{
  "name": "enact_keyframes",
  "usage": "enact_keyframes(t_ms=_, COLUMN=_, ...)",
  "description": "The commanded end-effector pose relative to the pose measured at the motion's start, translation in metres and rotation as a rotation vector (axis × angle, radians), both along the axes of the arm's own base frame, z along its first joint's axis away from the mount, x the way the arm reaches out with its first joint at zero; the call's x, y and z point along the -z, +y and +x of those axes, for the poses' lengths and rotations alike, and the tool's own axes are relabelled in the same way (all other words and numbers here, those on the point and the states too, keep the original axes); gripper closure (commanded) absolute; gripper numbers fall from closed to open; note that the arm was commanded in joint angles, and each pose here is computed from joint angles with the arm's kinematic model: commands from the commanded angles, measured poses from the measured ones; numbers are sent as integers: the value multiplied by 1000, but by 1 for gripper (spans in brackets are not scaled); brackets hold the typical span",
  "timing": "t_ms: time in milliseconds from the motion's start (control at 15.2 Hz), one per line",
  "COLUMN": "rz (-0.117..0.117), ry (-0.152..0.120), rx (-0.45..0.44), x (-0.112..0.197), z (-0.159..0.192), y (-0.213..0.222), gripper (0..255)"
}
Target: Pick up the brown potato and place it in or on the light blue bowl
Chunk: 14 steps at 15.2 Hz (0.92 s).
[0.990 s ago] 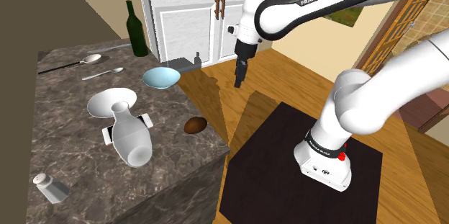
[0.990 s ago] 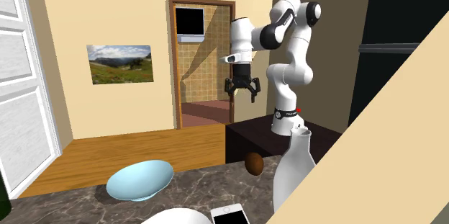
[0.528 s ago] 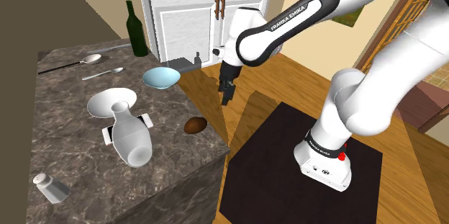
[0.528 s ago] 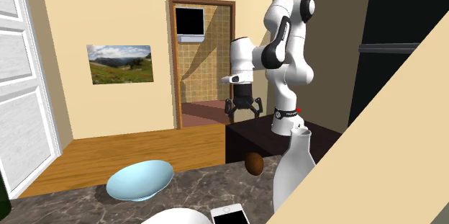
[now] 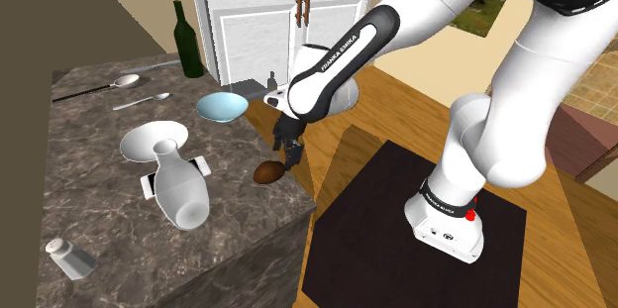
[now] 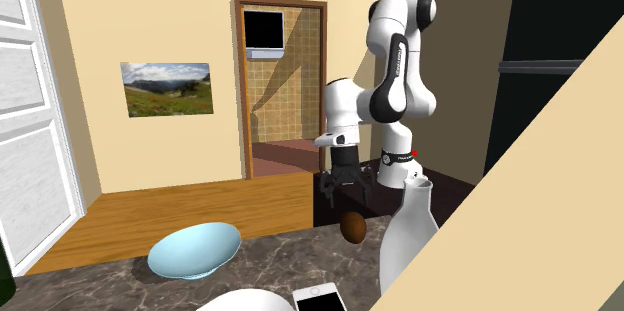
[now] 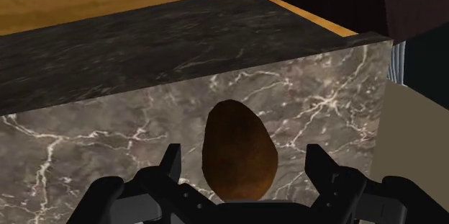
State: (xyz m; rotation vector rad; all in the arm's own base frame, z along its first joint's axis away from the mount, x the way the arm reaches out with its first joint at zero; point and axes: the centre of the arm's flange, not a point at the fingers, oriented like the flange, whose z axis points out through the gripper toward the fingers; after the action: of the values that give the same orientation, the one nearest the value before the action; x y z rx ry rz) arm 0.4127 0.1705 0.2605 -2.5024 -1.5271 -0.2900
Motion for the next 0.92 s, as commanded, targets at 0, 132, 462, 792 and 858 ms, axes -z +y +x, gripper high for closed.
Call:
enact_keyframes(t_ms=0, rz=7, ry=-9, rx=-28, x=12, z=2, y=7, gripper=0)
enact_keyframes(t_ms=132, rz=7, ry=-9, rx=-28, x=22, z=3, y=10, gripper=0)
enact_keyframes(t_ms=462, rz=7, ry=-9, rx=-28, x=45, z=5, y=17, gripper=0)
enact_keyframes(t_ms=792, rz=7, ry=-9, rx=-28, x=45, z=5, y=17, gripper=0)
enact_keyframes(t_ms=858, rz=7, ry=-9, rx=-28, x=45, z=5, y=17, gripper=0)
